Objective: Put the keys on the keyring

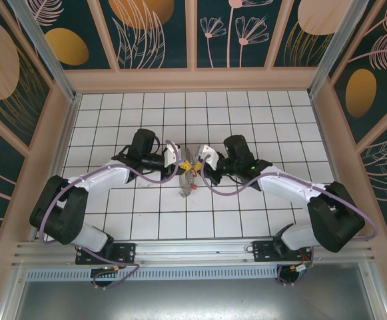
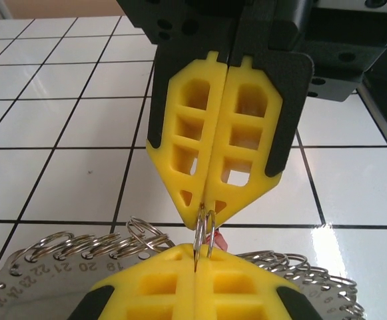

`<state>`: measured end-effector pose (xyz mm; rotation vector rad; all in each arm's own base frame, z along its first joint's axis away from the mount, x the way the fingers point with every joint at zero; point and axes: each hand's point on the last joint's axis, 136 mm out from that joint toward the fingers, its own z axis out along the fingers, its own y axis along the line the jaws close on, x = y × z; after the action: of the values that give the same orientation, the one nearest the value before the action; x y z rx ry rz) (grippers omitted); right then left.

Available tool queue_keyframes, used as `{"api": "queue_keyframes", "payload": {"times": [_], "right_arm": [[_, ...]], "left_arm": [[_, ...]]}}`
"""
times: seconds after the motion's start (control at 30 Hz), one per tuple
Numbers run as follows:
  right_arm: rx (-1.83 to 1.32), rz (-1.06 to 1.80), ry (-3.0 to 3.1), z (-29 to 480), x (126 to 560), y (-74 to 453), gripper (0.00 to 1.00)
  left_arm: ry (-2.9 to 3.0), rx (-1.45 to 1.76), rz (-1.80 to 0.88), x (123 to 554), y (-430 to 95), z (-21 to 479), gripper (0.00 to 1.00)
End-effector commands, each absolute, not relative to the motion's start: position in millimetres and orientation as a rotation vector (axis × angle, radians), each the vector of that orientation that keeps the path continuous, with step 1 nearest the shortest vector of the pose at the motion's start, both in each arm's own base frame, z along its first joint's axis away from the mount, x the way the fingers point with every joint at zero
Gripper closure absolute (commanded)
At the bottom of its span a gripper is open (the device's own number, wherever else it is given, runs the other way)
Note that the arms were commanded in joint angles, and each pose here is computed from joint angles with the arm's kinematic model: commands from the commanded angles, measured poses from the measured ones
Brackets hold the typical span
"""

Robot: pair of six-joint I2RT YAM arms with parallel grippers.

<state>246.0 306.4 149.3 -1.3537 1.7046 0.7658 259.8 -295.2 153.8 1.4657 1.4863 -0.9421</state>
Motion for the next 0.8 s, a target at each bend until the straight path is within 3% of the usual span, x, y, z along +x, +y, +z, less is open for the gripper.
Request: {"api": "queue_keyframes", "payload": {"times": [0.0,0.1,0.17,0.23,0.47,0.77], "right_arm": [[-1.328,0.809,1.638,164,244,310,1.00],[-1.315,0.824,1.595,178,243,312,1.00],[-1.308,0.804,1.589,183,245,311,1.00],[-1.314,0.789,1.601,184,247,311,1.00],[-1.323,0.787,1.602,189,248,313,1.00],[-1.345,0.778,1.621,189,248,317,1.00]], "left_arm": [[1.259,1.466,-1.056,241,-308,199,1.00],[1.292,1.473,-1.026,245,-307,191,0.99],[1.337,1.501,-0.989,248,-305,182,0.89],[1.361,1.518,-0.968,250,-303,176,0.90],[1.404,1.523,-0.919,255,-301,173,0.75],[1.429,1.535,-0.884,260,-300,172,0.76]]}}
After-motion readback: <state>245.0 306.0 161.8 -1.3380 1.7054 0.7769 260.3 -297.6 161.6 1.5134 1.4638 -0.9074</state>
